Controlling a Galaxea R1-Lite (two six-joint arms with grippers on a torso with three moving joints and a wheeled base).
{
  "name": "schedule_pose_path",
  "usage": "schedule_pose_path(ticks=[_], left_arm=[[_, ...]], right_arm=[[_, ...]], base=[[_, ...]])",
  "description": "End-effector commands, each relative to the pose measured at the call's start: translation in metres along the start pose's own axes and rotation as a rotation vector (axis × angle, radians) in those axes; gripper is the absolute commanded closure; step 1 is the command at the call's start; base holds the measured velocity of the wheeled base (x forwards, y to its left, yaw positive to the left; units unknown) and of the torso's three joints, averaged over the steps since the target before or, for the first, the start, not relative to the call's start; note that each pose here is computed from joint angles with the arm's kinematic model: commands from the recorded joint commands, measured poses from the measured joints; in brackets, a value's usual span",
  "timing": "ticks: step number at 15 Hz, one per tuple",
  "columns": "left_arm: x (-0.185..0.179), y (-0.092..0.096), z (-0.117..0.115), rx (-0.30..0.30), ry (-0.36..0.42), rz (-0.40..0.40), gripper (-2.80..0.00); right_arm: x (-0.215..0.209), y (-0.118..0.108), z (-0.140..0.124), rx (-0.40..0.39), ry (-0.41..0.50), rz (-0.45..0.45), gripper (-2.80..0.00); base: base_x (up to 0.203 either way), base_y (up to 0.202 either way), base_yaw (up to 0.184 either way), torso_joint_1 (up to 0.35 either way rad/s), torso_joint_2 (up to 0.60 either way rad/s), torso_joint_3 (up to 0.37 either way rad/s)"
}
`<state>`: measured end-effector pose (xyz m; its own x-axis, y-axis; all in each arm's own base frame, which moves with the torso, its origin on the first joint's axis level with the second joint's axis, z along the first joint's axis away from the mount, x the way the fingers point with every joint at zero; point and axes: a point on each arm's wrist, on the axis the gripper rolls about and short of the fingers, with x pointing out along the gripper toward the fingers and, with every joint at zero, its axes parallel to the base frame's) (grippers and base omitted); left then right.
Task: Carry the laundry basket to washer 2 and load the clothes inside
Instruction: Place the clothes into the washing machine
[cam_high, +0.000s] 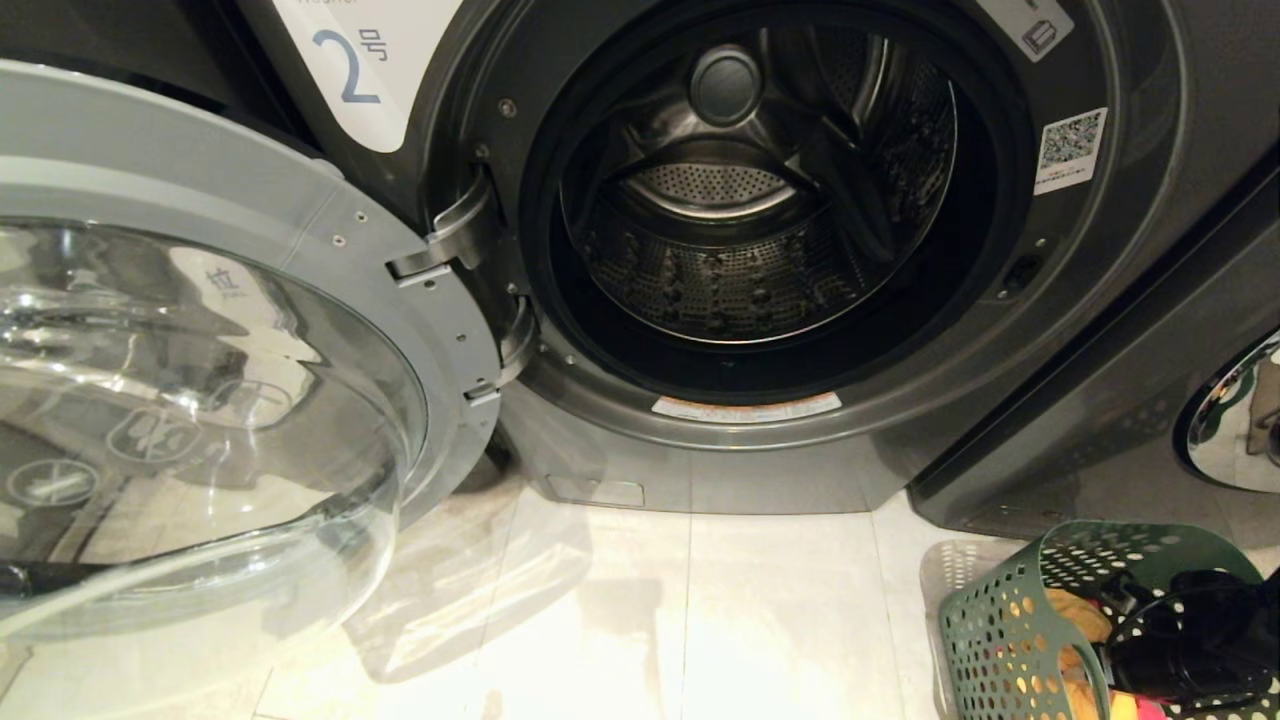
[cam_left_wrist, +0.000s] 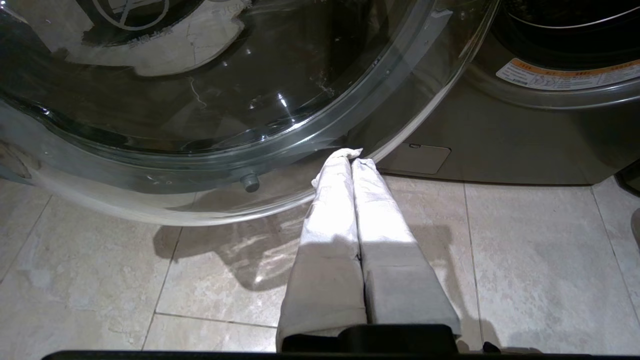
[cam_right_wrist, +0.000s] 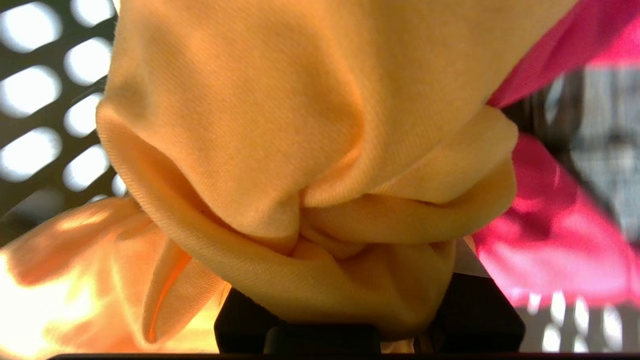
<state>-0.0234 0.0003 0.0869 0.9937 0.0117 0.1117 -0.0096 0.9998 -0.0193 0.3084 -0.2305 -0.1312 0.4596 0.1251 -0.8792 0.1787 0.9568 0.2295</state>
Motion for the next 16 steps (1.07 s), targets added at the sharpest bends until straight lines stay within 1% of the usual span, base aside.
schedule_pose_path(ticks=[1, 5, 7, 9, 12, 14, 16], left_arm=[[0.002, 0.000, -0.011, 0.000, 0.039, 0.001, 0.00], [0.002, 0.000, -0.011, 0.000, 0.040, 0.001, 0.00], [0.002, 0.000, -0.011, 0.000, 0.040, 0.001, 0.00], [0.002, 0.000, -0.011, 0.000, 0.038, 0.001, 0.00], [0.002, 0.000, -0.011, 0.000, 0.039, 0.001, 0.00], [0.002, 0.000, -0.011, 0.000, 0.038, 0.001, 0.00], [0.002, 0.000, -0.011, 0.000, 0.038, 0.001, 0.00]], right_arm=[[-0.044, 0.007, 0.007, 0.008, -0.035, 0.007, 0.00], [-0.101, 0.022, -0.011, 0.065, -0.021, 0.033, 0.00], [-0.132, 0.031, -0.020, 0.086, -0.020, 0.024, 0.00], [-0.168, 0.046, -0.029, 0.092, -0.034, 0.007, 0.00], [-0.229, 0.077, -0.046, 0.089, -0.084, -0.061, 0.00], [-0.271, 0.107, -0.065, 0.082, -0.129, -0.104, 0.00], [-0.309, 0.140, -0.088, 0.061, -0.200, -0.147, 0.00]], base=[[0.000, 0.000, 0.000, 0.000, 0.00, 0.000], [0.000, 0.000, 0.000, 0.000, 0.00, 0.000], [0.000, 0.000, 0.000, 0.000, 0.00, 0.000], [0.000, 0.000, 0.000, 0.000, 0.00, 0.000], [0.000, 0.000, 0.000, 0.000, 0.00, 0.000], [0.000, 0.000, 0.000, 0.000, 0.00, 0.000], [0.000, 0.000, 0.000, 0.000, 0.00, 0.000]])
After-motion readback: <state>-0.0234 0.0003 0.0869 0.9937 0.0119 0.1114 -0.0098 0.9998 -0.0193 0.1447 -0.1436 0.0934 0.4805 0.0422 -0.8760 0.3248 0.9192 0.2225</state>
